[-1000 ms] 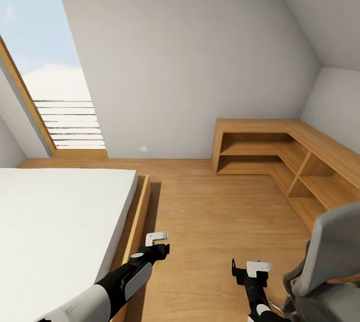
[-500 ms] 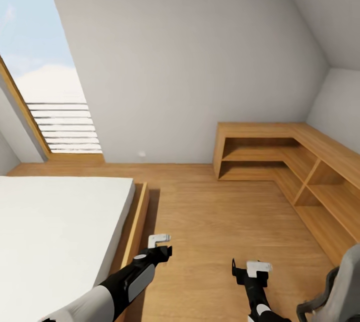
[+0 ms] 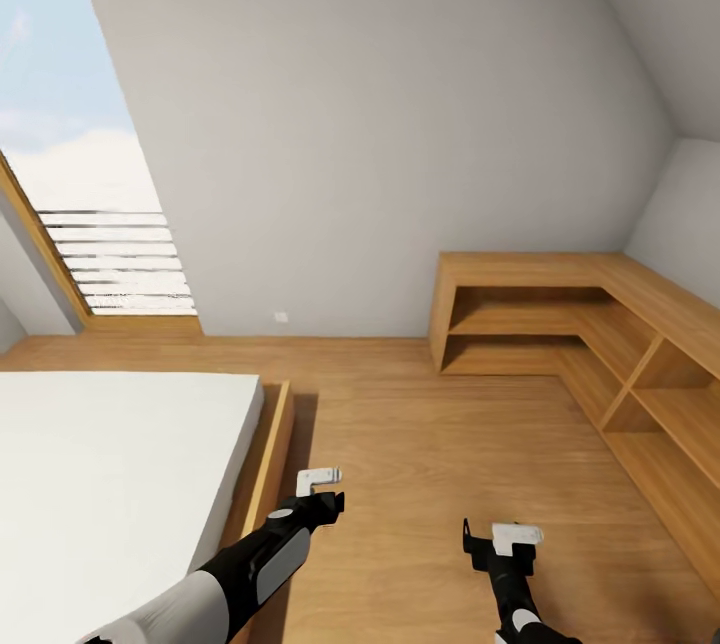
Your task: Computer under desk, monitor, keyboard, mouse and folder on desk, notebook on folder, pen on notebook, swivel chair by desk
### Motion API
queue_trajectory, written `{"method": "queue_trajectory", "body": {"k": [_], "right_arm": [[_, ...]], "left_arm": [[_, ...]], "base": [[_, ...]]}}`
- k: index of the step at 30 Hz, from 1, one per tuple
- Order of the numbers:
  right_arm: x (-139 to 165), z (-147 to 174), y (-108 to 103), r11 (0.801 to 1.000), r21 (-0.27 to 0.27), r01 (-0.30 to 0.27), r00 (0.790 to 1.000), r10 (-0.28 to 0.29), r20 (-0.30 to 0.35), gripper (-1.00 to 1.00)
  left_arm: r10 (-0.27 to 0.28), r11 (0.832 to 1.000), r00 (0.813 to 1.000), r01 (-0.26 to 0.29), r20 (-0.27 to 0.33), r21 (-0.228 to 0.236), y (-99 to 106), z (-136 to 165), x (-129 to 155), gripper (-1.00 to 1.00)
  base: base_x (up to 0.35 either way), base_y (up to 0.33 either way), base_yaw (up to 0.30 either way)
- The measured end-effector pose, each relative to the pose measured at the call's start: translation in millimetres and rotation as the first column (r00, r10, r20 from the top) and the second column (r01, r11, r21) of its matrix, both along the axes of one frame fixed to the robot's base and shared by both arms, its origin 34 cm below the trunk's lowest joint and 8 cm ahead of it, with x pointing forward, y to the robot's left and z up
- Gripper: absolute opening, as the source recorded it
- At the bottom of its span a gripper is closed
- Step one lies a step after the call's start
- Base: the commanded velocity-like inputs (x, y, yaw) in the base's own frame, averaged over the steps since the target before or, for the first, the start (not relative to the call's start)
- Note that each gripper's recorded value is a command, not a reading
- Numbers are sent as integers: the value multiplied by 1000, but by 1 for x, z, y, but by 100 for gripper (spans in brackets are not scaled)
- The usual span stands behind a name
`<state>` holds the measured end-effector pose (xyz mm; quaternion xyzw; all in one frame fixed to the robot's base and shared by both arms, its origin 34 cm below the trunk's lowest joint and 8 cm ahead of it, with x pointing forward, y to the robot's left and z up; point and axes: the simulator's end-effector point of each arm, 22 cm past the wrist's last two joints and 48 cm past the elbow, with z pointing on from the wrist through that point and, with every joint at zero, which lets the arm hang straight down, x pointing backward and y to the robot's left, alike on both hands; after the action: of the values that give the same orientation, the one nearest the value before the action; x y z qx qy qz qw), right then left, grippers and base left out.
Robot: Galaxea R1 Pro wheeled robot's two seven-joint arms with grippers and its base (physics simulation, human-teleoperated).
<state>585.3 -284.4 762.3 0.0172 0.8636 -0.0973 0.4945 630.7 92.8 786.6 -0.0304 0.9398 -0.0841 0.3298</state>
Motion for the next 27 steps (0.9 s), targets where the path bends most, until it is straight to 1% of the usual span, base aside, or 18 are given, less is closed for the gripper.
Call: {"method": "queue_trajectory", "body": {"k": [27], "right_arm": [[-1, -1, 0, 1000, 1, -2, 1000, 2, -3, 100]], "left_arm": [[0, 1000, 1000, 0, -1, 1, 0, 0, 0, 100]], "base": [[330, -72, 0]]}}
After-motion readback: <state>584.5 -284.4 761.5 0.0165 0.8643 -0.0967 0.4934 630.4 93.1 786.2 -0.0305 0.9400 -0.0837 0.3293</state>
